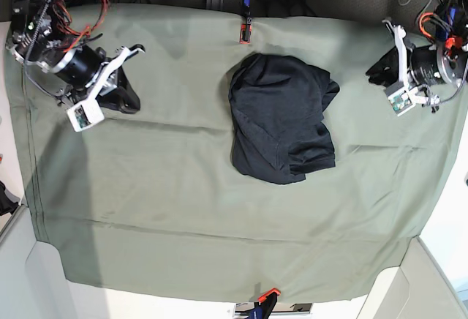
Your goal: Fold the T-shirt properly
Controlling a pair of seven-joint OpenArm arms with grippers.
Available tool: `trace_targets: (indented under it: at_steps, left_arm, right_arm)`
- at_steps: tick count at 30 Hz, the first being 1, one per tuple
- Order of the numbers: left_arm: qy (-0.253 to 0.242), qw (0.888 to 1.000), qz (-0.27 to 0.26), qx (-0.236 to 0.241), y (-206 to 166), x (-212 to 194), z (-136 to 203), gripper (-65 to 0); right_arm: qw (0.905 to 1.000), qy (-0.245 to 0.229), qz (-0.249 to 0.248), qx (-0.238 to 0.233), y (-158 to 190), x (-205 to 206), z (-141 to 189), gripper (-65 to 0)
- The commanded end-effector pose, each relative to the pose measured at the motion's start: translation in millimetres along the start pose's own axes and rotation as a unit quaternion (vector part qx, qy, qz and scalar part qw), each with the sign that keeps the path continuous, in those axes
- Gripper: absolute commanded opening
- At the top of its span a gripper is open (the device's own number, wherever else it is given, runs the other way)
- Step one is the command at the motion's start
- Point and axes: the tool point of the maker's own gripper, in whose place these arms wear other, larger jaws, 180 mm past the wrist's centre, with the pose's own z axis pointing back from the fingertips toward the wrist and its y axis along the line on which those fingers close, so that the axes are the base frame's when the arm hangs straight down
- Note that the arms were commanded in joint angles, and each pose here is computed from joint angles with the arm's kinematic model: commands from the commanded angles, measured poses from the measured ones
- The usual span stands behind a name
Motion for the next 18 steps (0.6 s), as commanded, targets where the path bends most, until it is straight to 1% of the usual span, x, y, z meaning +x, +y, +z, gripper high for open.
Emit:
trace_targets:
  at_steps: [1,2,4,8,12,15,17,18]
  left_arm:
    - [0.004,1.000,0.006,-0.007,-8,-6,4,-60.9]
    - [0.016,0.999,0.024,-0.018,-19,-20,4,-62.7]
    - [0.041,0.996,0.058,-0.046,-47,-46,3,-63.5]
    - [0.094,0.984,0.117,-0.091,-104,-93,6,-63.5]
    - [0.141,0.971,0.158,-0.108,-147,-129,13,-63.5]
    - [0.166,0.963,0.183,-0.110,-165,-150,16,-63.5]
    - [0.203,0.954,0.190,-0.115,-176,-173,18,-63.5]
    - [0.230,0.946,0.190,-0.124,-183,-187,19,-63.5]
  right_arm:
    - [1.0000,-0.004,-0.005,0.001,0,-3,13,-65.0]
    - [0.9997,0.013,-0.020,-0.004,-4,-16,22,-65.0]
    - [0.9972,0.052,-0.053,-0.014,-8,-46,39,-65.0]
    - [0.9874,0.114,-0.105,-0.034,-7,-99,71,-65.0]
    - [0.9743,0.176,-0.139,-0.025,15,-144,94,-65.0]
    - [0.9637,0.216,-0.156,-0.007,37,-170,106,-65.0]
    - [0.9560,0.245,-0.161,0.003,50,-186,113,-65.0]
    - [0.9517,0.259,-0.164,0.008,57,-194,117,-65.0]
